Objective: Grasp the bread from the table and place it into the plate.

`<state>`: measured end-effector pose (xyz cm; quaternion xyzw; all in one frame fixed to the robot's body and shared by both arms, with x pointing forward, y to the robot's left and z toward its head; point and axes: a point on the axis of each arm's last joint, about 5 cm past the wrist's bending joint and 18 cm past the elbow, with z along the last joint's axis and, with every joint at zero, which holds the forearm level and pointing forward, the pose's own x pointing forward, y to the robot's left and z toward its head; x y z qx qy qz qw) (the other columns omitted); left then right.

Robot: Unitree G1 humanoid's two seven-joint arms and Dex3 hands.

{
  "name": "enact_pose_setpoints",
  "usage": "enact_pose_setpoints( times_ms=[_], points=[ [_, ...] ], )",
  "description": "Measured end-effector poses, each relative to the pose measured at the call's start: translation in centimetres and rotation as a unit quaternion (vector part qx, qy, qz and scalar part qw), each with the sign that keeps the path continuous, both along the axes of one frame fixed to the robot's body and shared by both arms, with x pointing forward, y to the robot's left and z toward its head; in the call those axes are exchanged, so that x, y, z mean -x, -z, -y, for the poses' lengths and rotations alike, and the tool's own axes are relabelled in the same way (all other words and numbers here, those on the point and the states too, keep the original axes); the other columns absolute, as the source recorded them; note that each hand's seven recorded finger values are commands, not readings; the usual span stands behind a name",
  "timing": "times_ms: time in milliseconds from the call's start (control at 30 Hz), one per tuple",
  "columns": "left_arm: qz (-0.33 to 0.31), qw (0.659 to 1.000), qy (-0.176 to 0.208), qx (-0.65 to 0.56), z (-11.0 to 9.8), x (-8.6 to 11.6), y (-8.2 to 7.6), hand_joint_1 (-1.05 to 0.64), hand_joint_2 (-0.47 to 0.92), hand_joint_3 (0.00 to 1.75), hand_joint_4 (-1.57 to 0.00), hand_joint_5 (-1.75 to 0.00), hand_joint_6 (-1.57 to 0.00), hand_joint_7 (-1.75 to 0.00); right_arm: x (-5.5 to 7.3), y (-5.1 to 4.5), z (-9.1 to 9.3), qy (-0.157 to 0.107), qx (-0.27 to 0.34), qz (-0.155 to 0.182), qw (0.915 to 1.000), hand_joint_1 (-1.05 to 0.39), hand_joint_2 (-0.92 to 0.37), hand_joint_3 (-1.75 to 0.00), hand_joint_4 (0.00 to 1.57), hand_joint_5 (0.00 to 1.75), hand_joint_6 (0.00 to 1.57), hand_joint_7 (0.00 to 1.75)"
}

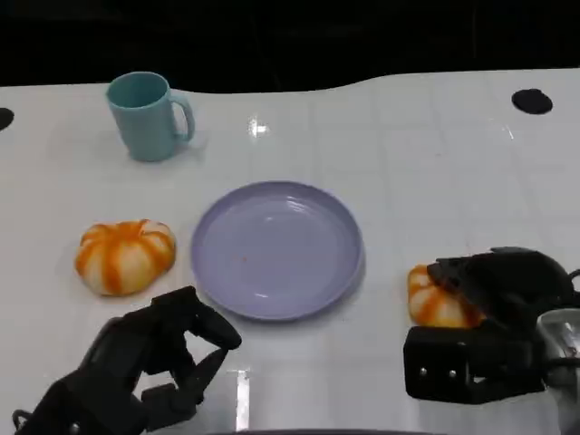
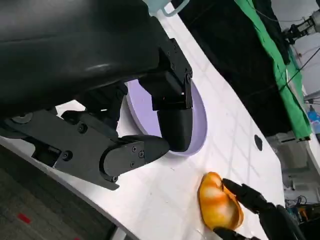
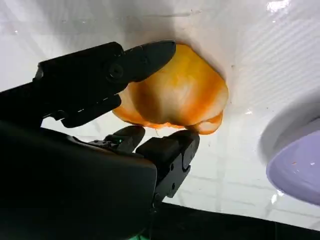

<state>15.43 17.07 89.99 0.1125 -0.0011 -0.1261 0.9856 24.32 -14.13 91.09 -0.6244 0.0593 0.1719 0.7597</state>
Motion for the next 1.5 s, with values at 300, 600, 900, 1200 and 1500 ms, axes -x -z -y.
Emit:
enact_pose_setpoints(
  times_ms=[300, 600, 900, 1200, 1500],
  points=[
    [0.000, 1.000, 0.000, -0.001, 0.0, 0.0, -0.1, -0.27, 0.76, 0.71, -0.72, -1.75, -0.64, -1.26, -1.4, 0.11, -0.7, 0.022, -0.026, 0.001, 0.9994, -0.39, -0.90, 0.00, 0.59, 0.33, 0.73, 0.05],
    [0.000, 1.000, 0.000, 0.000, 0.1, 0.0, -0.2, -0.28, 0.76, 0.72, -0.72, -1.75, -0.65, -1.27, -1.8, 1.92, -1.0, 0.017, -0.119, 0.099, 0.9878, -0.11, -0.91, -0.05, 0.88, 1.72, 1.30, 0.24],
    [0.000, 1.000, 0.000, 0.000, 0.1, 0.0, -0.2, -0.27, 0.75, 0.73, -0.71, -1.75, -0.65, -1.27, -2.5, 2.22, -0.3, 0.017, -0.118, 0.136, 0.9836, -0.15, -0.45, -1.09, 0.92, 1.75, 0.75, 1.60],
    [0.000, 1.000, 0.000, 0.000, 0.1, 0.0, -0.2, -0.27, 0.74, 0.74, -0.73, -1.75, -0.65, -1.26, -2.7, 2.13, -0.3, 0.021, -0.133, 0.151, 0.9793, -0.15, -0.40, -1.10, 0.90, 1.75, 0.74, 1.58],
    [0.000, 1.000, 0.000, 0.001, 0.1, 0.0, -0.2, -0.28, 0.74, 0.74, -0.74, -1.75, -0.65, -1.26, -2.7, 1.54, -0.6, 0.003, -0.166, 0.186, 0.9685, -0.12, -0.46, -0.99, 0.92, 1.75, 0.67, 1.74]
  ],
)
